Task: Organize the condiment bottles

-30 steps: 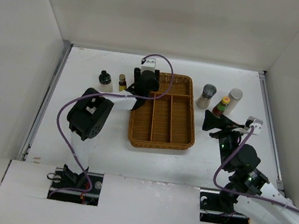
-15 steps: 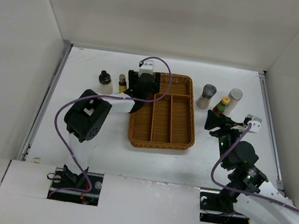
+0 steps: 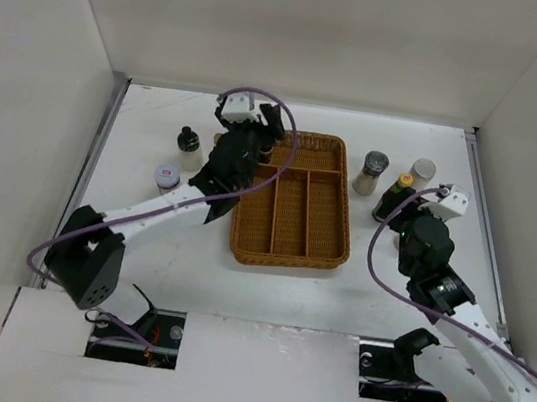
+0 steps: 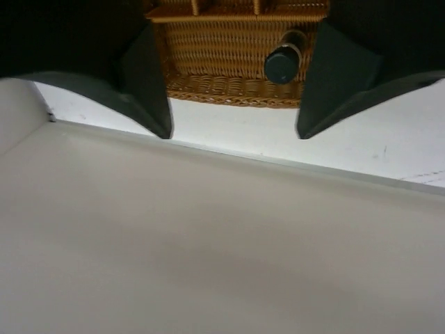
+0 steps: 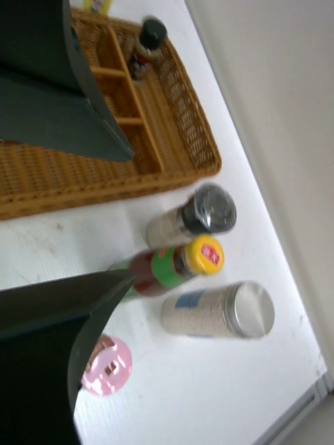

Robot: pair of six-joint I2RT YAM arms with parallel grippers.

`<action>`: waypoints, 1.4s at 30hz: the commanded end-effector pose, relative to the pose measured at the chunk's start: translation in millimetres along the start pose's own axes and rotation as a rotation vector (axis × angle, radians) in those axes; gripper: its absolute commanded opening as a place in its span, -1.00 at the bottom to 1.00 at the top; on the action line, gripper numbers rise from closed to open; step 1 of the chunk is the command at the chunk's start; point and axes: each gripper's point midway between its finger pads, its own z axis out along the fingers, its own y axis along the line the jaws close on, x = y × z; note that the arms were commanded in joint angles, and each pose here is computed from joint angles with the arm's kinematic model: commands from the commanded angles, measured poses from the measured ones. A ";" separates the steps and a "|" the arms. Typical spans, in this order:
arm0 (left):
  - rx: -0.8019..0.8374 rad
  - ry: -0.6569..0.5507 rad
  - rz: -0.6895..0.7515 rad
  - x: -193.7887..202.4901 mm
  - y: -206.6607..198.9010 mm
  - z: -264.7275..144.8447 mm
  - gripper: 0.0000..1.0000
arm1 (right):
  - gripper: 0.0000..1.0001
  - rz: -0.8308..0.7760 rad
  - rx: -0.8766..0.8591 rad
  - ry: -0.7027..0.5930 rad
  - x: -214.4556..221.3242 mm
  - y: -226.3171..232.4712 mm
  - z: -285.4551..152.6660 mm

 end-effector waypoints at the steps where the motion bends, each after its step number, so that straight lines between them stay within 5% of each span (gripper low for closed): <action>1: 0.071 -0.022 -0.049 -6.5 -18.2 -36.3 0.10 | 0.49 0.003 0.048 0.002 -11.5 -8.4 15.9; 4: 0.141 0.054 -0.039 25.7 -26.7 -80.6 -0.34 | 0.63 -0.017 0.095 0.039 -5.2 -21.9 37.2; 8: 0.218 0.167 -0.037 72.3 -24.1 -130.6 -0.58 | 0.64 -0.008 0.079 0.047 -10.6 -20.4 60.0; 13: 0.300 0.225 -0.059 101.8 -22.1 -170.1 -0.62 | 0.66 -0.037 0.117 0.046 -20.6 -26.2 86.4; 20: 0.293 0.234 -0.109 118.8 -14.4 -169.1 -0.54 | 0.68 -0.059 0.150 0.101 -3.3 -29.6 110.5; 26: 0.277 0.234 -0.137 122.3 -7.7 -171.3 -0.37 | 0.43 -0.079 0.159 0.131 10.0 -29.1 126.4; 34: 0.262 0.224 -0.143 121.7 -3.2 -168.6 -0.35 | -0.45 -0.087 0.194 0.026 -16.7 -29.7 121.5; 42: 0.228 0.171 -0.178 100.1 4.4 -167.6 -0.25 | -0.50 -0.084 0.086 -0.183 -127.2 23.8 50.0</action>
